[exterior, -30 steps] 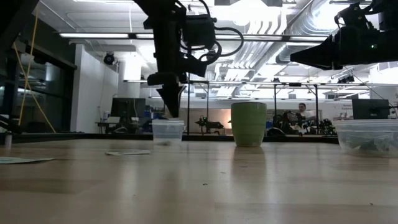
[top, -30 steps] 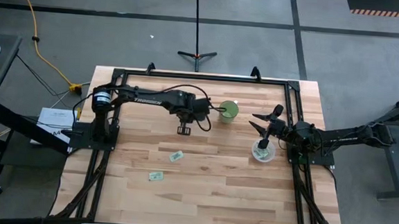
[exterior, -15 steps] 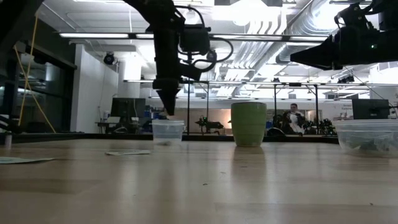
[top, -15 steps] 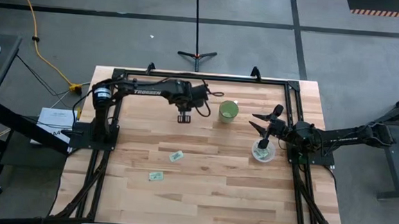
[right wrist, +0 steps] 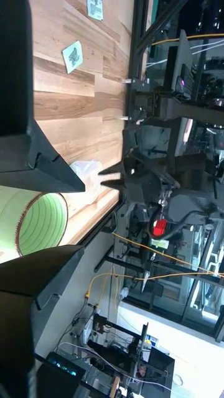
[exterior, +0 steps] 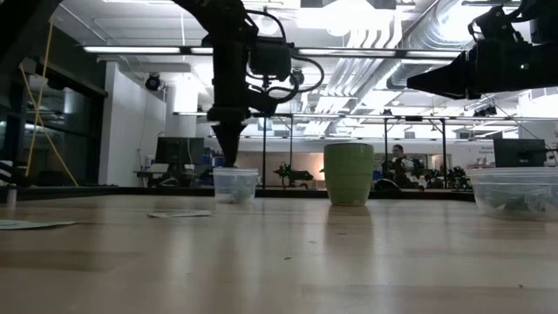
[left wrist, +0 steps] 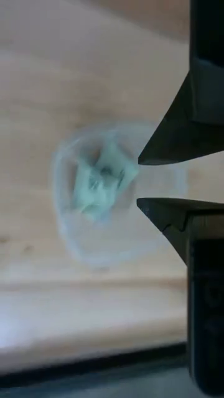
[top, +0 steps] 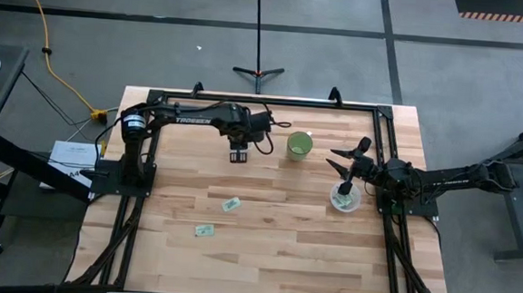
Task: Pick and place items into bin
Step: Put the white sweetener packet into the left transparent bin
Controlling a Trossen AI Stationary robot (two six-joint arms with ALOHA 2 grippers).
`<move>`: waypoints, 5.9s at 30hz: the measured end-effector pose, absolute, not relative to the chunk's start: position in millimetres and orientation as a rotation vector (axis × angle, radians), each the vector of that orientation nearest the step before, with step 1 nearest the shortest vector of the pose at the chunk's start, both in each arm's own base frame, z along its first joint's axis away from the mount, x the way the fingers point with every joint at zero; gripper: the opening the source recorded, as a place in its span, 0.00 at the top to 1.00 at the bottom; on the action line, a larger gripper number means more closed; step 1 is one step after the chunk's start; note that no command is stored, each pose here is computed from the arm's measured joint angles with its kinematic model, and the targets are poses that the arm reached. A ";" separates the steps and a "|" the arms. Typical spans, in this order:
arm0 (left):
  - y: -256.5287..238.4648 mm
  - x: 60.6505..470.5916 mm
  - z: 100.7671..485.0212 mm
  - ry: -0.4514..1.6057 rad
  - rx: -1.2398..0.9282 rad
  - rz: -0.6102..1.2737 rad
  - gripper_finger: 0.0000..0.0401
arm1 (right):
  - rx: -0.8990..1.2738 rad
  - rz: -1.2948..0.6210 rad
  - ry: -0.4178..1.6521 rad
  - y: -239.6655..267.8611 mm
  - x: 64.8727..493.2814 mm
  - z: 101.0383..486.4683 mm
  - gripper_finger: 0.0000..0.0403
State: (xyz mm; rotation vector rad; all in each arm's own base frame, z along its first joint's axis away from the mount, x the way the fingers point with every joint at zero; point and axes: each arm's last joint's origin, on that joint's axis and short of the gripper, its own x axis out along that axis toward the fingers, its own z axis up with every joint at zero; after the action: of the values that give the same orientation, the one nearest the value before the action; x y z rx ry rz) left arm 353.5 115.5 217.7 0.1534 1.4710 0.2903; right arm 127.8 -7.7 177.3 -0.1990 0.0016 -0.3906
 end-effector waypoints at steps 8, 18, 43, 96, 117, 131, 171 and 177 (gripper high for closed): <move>93.9 347.3 215.6 1.548 -0.057 0.182 0.67 | -0.199 -0.389 0.001 -7.6 127.9 177.3 0.65; 29.5 358.9 215.6 1.531 -0.106 0.127 0.67 | -0.204 -0.377 0.026 -7.4 128.0 174.8 0.65; -53.8 355.9 186.3 1.464 -0.100 0.082 0.31 | -0.109 -0.242 0.138 -3.8 128.4 161.1 0.65; -44.4 359.5 185.8 1.445 0.025 0.095 0.89 | -0.151 -0.243 0.093 -3.8 128.8 166.1 0.65; 91.2 369.1 233.6 1.376 0.183 0.455 0.84 | -0.189 -0.244 0.063 -3.8 129.0 169.5 0.65; 130.8 358.2 232.7 1.374 0.037 0.430 0.84 | -0.189 -0.244 0.063 -3.8 129.0 169.5 0.65; -72.2 327.1 194.0 1.734 -0.304 0.316 0.46 | -0.193 -0.244 0.064 -3.8 129.0 169.4 0.65; -108.9 315.1 184.8 1.740 -0.335 0.323 0.46 | -0.186 -0.244 0.063 -3.8 129.0 169.4 0.65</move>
State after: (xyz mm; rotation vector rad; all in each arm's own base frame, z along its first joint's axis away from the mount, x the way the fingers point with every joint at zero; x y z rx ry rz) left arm 315.1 -108.9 184.8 -0.3354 1.7400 0.3232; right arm 129.0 -3.8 169.4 -0.1858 0.0633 -0.2440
